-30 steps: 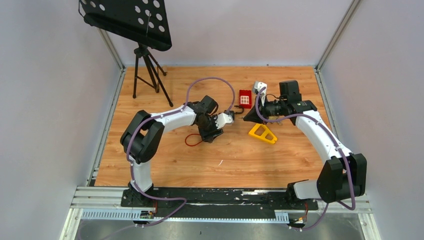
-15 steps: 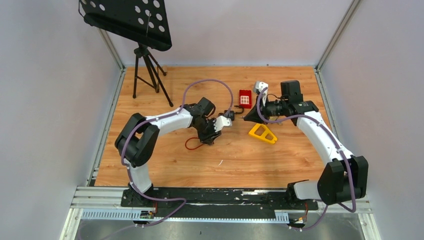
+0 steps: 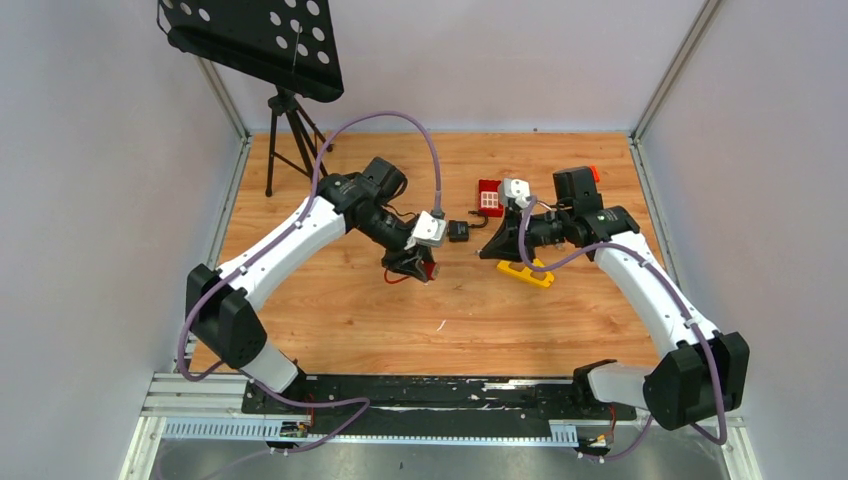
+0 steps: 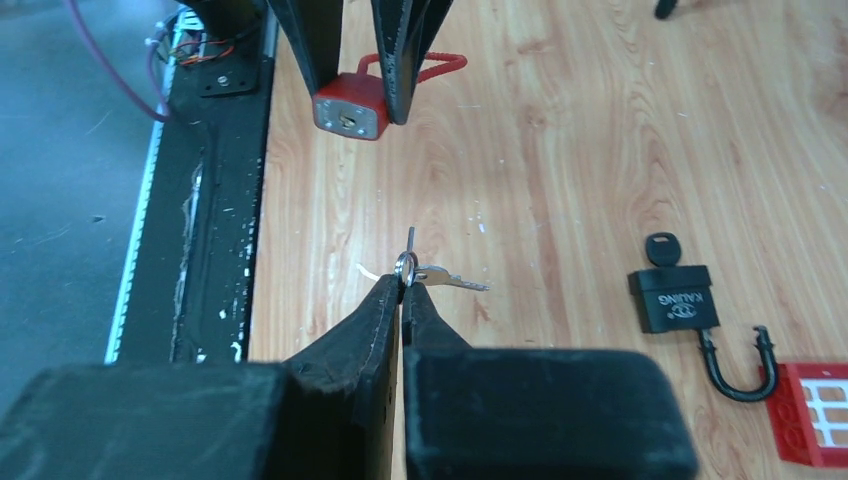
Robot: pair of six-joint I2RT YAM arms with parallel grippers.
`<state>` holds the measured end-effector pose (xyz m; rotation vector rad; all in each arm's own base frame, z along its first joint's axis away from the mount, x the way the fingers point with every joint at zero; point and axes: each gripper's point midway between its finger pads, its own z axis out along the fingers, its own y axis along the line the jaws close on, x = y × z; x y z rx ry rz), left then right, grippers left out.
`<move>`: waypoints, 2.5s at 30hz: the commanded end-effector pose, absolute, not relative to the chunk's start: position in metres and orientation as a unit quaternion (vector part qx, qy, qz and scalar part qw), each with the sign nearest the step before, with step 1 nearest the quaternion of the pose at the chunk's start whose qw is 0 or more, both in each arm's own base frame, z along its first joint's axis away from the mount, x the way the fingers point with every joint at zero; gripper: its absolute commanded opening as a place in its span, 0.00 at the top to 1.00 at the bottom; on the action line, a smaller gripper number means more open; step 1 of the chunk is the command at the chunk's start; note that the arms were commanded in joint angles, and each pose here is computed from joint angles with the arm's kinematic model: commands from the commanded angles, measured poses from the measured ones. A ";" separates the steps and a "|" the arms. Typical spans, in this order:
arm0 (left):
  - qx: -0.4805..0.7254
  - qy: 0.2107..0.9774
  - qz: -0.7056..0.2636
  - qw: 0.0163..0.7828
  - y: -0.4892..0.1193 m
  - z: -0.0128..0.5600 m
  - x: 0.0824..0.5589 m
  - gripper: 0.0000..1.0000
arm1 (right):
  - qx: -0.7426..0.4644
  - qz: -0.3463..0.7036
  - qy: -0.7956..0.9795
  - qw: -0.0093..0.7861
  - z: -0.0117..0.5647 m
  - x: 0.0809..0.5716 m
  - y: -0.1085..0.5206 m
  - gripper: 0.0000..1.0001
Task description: Unlock with the key
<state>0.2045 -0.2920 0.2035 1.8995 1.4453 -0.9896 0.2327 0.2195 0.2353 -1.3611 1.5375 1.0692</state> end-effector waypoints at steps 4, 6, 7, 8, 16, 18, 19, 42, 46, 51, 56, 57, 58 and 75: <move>0.745 0.436 -0.472 0.180 -0.268 0.233 0.137 1.00 | -0.595 0.449 0.531 0.403 0.267 0.200 0.234 1.00; 0.755 0.416 -0.471 0.190 -0.264 0.229 0.131 1.00 | -0.602 0.451 0.523 0.400 0.269 0.194 0.237 1.00; 0.756 0.412 -0.468 0.200 -0.265 0.228 0.131 1.00 | -0.605 0.452 0.519 0.400 0.270 0.191 0.239 1.00; 0.756 0.409 -0.467 0.205 -0.264 0.229 0.130 1.00 | -0.608 0.453 0.516 0.398 0.270 0.189 0.241 1.00; 0.764 0.392 -0.439 0.263 -0.265 0.239 0.131 1.00 | -0.638 0.446 0.493 0.389 0.272 0.170 0.259 1.00; 0.767 0.386 -0.430 0.280 -0.265 0.239 0.132 1.00 | -0.648 0.438 0.486 0.389 0.272 0.165 0.264 1.00; 0.767 0.384 -0.427 0.287 -0.266 0.239 0.132 1.00 | -0.654 0.432 0.484 0.390 0.272 0.163 0.266 1.00; 0.655 0.465 -0.186 0.566 -0.274 0.261 0.241 1.00 | -0.533 0.469 0.588 0.388 0.274 0.197 0.315 1.00; 0.625 0.476 -0.168 0.596 -0.269 0.262 0.249 1.00 | -0.497 0.473 0.616 0.389 0.273 0.215 0.314 1.00; 0.605 0.484 -0.153 0.613 -0.262 0.257 0.253 1.00 | -0.468 0.464 0.639 0.395 0.275 0.232 0.312 1.00; 0.603 0.488 -0.159 0.611 -0.263 0.254 0.252 1.00 | -0.446 0.469 0.657 0.387 0.274 0.242 0.313 1.00; 0.600 0.486 -0.157 0.616 -0.263 0.257 0.253 1.00 | -0.442 0.472 0.658 0.386 0.274 0.243 0.313 1.00; 0.597 0.485 -0.156 0.619 -0.264 0.259 0.254 1.00 | -0.438 0.475 0.659 0.385 0.274 0.244 0.314 1.00; 0.601 0.489 -0.153 0.613 -0.266 0.252 0.253 1.00 | -0.395 0.510 0.671 0.366 0.273 0.259 0.311 1.00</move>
